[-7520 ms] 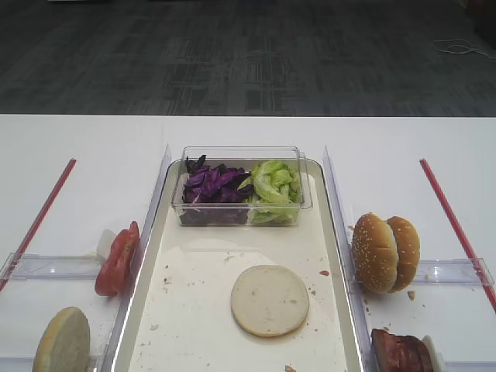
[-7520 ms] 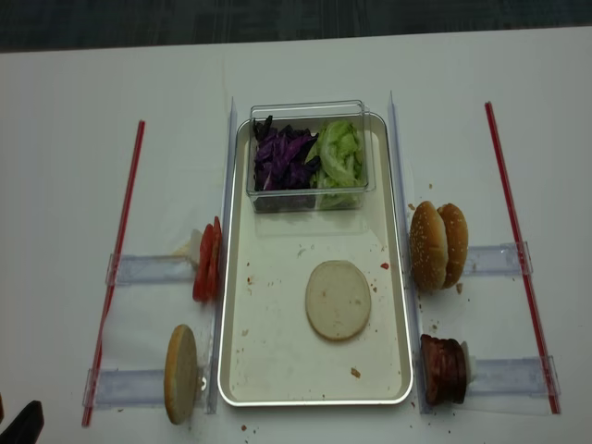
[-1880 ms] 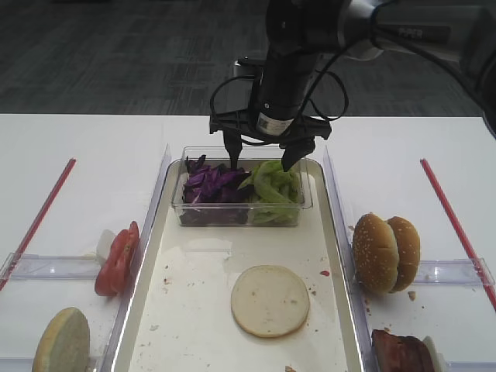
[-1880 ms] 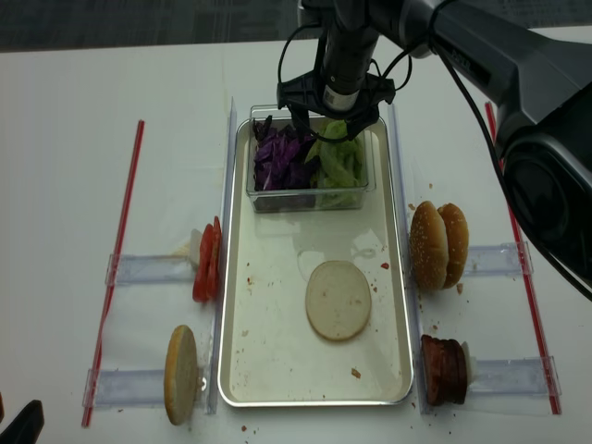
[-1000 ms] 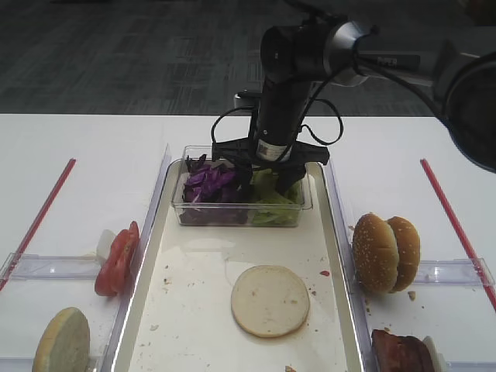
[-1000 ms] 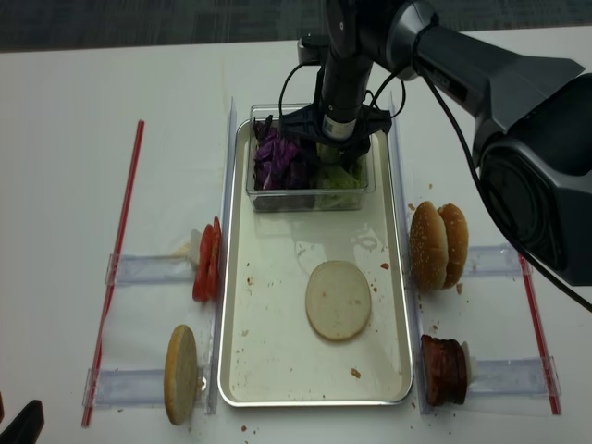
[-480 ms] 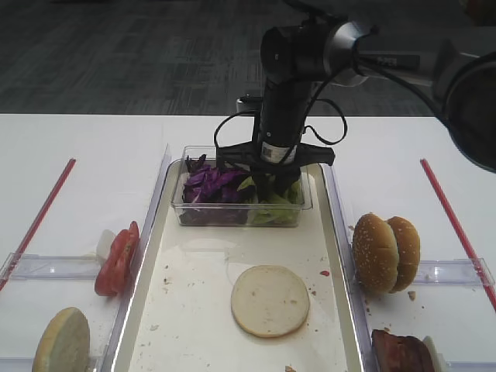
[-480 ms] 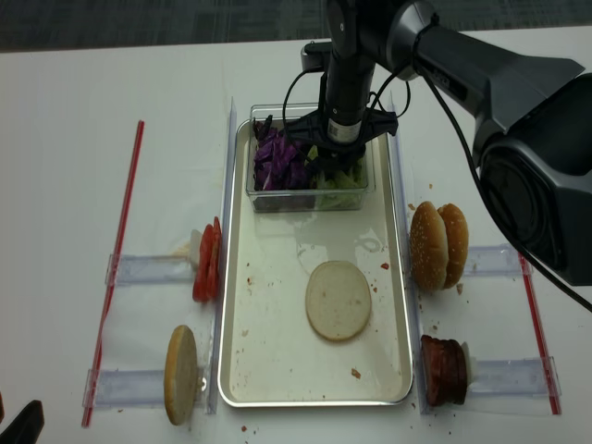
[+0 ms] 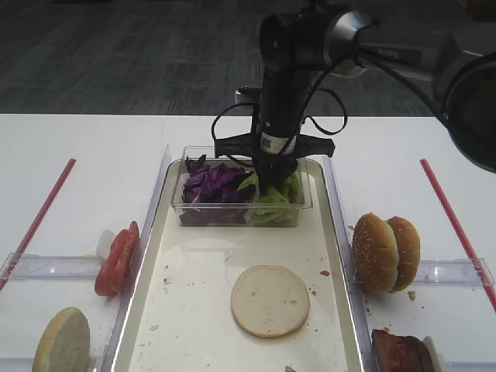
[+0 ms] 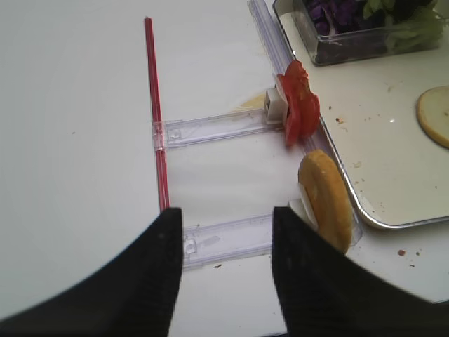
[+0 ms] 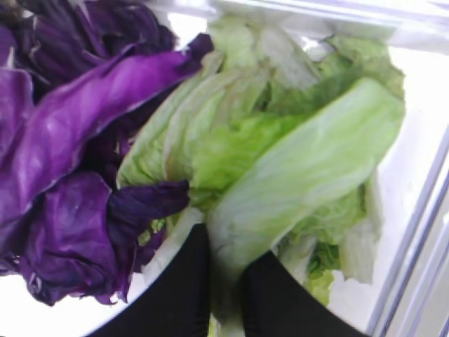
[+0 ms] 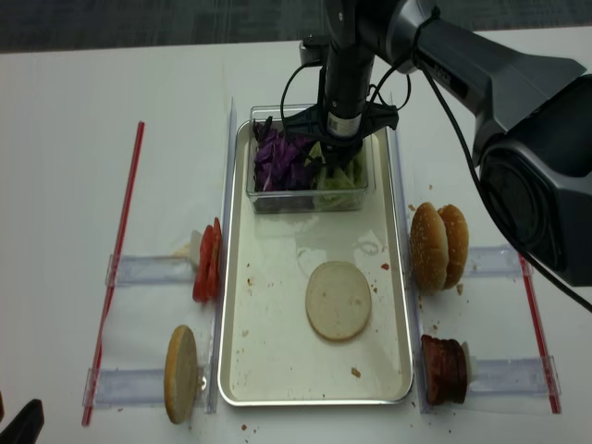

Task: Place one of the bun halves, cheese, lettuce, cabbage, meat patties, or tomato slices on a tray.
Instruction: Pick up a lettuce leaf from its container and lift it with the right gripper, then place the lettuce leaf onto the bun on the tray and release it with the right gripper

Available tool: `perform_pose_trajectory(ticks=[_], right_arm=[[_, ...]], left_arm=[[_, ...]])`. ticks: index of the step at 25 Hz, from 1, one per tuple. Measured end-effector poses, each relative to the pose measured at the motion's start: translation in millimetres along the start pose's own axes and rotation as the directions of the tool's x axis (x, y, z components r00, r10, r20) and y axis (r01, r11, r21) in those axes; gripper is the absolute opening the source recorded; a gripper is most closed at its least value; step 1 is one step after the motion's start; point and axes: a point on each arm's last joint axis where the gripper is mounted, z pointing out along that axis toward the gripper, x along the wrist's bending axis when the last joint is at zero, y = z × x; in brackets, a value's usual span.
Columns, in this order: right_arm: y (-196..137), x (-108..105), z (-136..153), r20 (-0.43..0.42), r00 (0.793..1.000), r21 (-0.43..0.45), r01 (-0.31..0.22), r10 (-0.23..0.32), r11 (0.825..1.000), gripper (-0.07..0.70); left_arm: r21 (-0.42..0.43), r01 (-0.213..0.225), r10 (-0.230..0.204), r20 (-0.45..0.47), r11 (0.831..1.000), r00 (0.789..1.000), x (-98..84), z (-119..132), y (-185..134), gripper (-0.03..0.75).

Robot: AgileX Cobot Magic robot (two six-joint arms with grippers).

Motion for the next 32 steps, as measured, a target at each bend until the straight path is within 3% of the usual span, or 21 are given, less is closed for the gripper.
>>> perform_pose_trajectory(ticks=[19, 27, 32], right_arm=[[1, 8, -44, -0.044, 0.999, -0.087, 0.011, -0.015, 0.996, 0.134], [-13, 12, -65, -0.111, 0.993, -0.079, 0.040, -0.048, 0.996, 0.133], [-31, 10, -74, -0.112, 0.991, -0.054, 0.061, -0.067, 0.997, 0.133]], left_arm=[[0.000, 0.000, 0.000, 0.000, 1.000, 1.000, 0.0, 0, 0, 0.309], [0.000, 0.000, 0.000, 0.000, 1.000, 1.000, 0.0, 0, 0, 0.309], [0.000, 0.000, 0.000, 0.000, 1.000, 1.000, 0.0, 0, 0, 0.309]])
